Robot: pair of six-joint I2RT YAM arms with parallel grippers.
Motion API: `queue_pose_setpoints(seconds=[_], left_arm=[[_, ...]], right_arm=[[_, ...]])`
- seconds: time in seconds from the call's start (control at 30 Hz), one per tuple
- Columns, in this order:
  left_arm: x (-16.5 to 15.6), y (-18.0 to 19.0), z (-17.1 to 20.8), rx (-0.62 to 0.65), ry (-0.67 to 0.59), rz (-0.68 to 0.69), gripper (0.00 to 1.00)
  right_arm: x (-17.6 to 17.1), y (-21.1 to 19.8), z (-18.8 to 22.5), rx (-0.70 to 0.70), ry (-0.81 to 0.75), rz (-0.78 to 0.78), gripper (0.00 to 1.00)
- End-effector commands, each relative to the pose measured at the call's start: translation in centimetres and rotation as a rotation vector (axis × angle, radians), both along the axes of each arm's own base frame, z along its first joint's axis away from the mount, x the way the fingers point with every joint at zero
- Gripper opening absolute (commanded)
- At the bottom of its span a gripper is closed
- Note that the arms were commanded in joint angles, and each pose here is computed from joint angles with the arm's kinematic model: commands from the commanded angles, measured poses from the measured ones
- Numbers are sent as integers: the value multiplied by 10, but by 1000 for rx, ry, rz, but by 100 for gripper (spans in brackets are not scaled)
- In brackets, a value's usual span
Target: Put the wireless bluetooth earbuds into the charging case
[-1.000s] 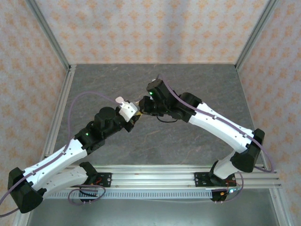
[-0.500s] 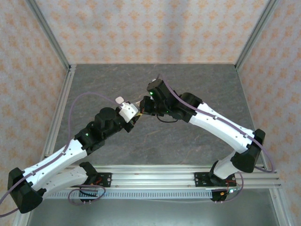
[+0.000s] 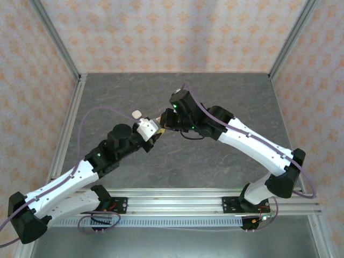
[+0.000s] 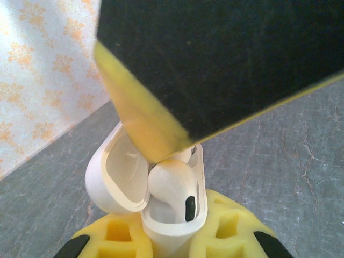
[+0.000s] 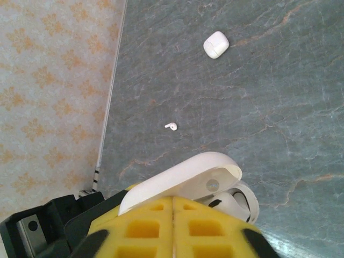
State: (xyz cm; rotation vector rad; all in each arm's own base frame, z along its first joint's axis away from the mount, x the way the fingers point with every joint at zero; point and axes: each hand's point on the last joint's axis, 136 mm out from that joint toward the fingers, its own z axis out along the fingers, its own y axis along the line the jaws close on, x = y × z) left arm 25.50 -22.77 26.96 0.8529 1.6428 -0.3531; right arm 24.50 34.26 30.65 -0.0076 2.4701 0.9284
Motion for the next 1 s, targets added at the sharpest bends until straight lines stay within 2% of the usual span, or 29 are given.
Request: queue_pose_setpoints(seconds=[0.0,0.07,0.17,0.97], left_arm=[[-5,-4,19,-44,-65,-29,0],[-5,-4,18,-45,-64,-29,0],[-4,-4,18,-44,-64,-26,0],[5,-1,17,-16,-60,15,0]], right_arm=[[-3,-8,5,17,-2,-26,20],[-5,-8,0,16,17,-28,27],[-6,-8,-3,17,27,-28,32],[-13,-2,-21,-57,79,-21,36]])
